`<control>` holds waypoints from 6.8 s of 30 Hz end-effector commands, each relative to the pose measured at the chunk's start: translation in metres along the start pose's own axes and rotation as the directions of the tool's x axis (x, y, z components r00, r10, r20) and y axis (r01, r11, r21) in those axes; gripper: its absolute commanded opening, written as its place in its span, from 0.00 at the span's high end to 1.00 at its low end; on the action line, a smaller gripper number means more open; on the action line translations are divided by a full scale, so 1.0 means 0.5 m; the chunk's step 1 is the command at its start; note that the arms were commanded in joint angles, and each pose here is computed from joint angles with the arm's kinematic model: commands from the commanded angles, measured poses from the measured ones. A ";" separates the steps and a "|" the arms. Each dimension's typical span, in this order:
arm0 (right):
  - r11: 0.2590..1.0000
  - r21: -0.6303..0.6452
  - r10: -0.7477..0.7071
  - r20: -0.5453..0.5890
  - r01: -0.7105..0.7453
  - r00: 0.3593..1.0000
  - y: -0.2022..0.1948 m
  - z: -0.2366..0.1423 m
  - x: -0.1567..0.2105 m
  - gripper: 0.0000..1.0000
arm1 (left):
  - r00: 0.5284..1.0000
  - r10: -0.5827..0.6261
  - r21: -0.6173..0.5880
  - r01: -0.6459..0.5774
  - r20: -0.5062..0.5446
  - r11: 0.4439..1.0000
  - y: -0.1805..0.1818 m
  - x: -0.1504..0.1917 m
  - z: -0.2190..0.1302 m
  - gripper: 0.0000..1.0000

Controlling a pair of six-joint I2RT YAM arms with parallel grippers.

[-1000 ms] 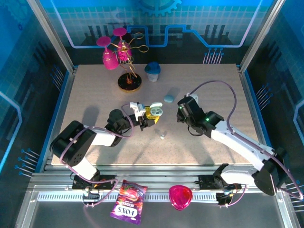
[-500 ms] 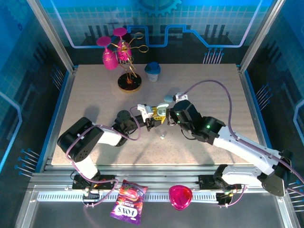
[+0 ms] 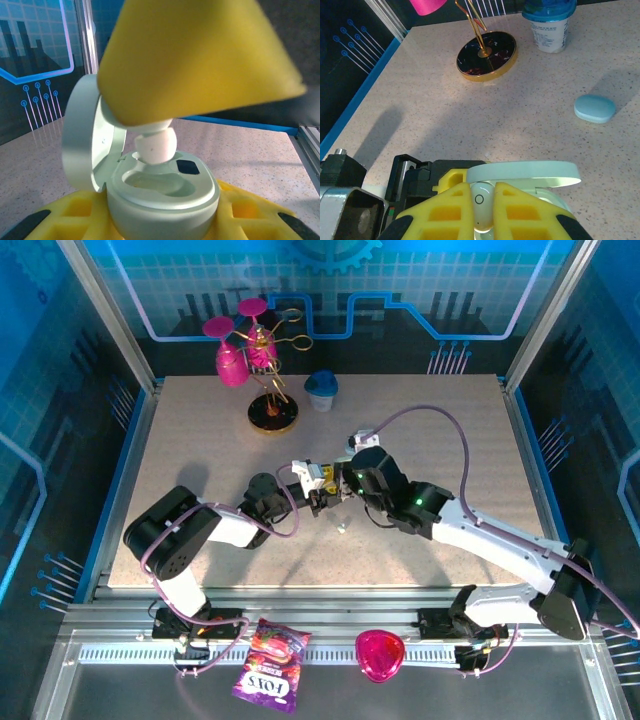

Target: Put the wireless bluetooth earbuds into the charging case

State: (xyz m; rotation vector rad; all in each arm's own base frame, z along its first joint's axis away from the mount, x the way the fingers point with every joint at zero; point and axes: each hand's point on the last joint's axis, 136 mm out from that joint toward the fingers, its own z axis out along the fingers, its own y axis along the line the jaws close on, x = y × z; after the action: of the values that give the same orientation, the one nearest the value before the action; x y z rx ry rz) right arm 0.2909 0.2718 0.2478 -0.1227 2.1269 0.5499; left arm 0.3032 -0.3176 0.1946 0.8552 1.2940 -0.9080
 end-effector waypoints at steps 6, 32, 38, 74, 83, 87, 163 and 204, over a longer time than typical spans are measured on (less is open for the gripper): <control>1.000 0.003 0.018 -0.026 -0.018 0.999 0.002 0.014 0.032 0.89 | 0.999 0.028 -0.014 -0.028 0.041 1.000 0.008 -0.033 0.013 0.82; 1.000 -0.011 -0.019 -0.012 0.018 1.000 -0.008 -0.023 0.020 0.49 | 0.997 0.037 -0.038 -0.035 0.067 0.999 0.018 -0.045 0.015 0.82; 0.999 -0.044 -0.016 0.085 0.020 0.996 -0.039 -0.094 -0.020 0.42 | 0.997 0.039 -0.058 -0.036 0.060 0.998 0.027 -0.042 -0.004 0.82; 0.968 -0.091 0.129 -0.615 -0.232 0.778 -0.017 0.126 0.406 0.54 | 0.982 0.173 -0.106 -0.165 0.071 0.981 -0.026 -0.214 -0.104 0.80; 0.984 0.023 0.156 -0.582 -0.176 0.798 -0.080 0.154 0.403 0.53 | 0.984 0.170 -0.107 -0.163 0.058 0.981 -0.025 -0.208 -0.105 0.80; 0.986 0.052 0.161 -0.558 -0.159 0.814 -0.103 0.162 0.382 0.52 | 0.985 0.163 -0.105 -0.156 0.058 0.982 -0.025 -0.204 -0.103 0.80; 0.992 -0.121 -0.043 -0.483 -0.018 0.874 -0.130 0.229 0.348 0.62 | 0.991 0.129 -0.089 -0.125 0.046 0.988 -0.012 -0.188 -0.076 0.80; 0.993 -0.035 -0.121 -0.235 0.116 0.964 -0.128 0.068 0.142 0.83 | 0.999 0.020 -0.107 -0.016 0.032 0.994 0.020 -0.136 -0.068 0.80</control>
State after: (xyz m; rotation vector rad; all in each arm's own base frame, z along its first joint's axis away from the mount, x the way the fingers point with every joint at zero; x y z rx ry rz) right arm 0.2967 0.2553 0.1344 -0.3249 2.3578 0.6250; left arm 0.2892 -0.2784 0.2451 0.8155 1.3347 -0.7850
